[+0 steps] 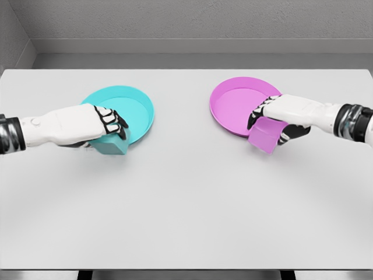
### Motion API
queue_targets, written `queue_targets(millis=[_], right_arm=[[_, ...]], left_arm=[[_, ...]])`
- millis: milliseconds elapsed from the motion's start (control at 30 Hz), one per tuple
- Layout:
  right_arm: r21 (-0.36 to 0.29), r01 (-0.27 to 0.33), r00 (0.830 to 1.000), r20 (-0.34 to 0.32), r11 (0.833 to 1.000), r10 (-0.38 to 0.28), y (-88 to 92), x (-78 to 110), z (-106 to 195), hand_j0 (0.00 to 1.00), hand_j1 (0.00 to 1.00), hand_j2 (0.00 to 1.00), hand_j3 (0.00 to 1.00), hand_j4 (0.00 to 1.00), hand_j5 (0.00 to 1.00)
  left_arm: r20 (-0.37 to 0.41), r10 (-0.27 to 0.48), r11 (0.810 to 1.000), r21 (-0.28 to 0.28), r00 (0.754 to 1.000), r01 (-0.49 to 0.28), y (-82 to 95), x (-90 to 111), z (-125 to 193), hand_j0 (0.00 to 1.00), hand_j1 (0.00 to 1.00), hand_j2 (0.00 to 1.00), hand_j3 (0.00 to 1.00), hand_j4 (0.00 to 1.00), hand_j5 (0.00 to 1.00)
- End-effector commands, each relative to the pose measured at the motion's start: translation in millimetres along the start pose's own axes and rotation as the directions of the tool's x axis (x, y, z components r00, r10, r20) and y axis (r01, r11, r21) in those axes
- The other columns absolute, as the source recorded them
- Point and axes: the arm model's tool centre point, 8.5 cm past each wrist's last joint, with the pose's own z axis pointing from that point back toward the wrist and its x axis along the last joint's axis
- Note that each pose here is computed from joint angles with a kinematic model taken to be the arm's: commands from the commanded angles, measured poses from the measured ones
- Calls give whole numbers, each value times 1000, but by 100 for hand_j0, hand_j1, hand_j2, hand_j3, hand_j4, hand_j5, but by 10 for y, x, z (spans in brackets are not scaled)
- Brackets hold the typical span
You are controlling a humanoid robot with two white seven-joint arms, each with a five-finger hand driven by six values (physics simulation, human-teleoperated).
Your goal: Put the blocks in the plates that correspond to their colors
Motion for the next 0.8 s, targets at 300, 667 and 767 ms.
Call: queue_targets(millis=[300,667,767], right_arm=[[-25,40,994,-98,999,-42,-86,-187,48,58,58,58,58,58,58],[-57,74,986,-148,996,-82,-170,-227,-27,57,57,57,57,57,57],[-61,76,985,-151,995,-84,-182,-228,-34,57,57,57,57,57,57]], left_arm=[[-127,96,995,-3,987,-97,-213,-528,-300,39,39,39,39,39,39],[-169,48,995,-82,984,-63,-323,-699,-624,41,41,41,41,41,41],[-170,55,994,-89,984,-71,-350,-706,-650,45,45,45,45,45,45]])
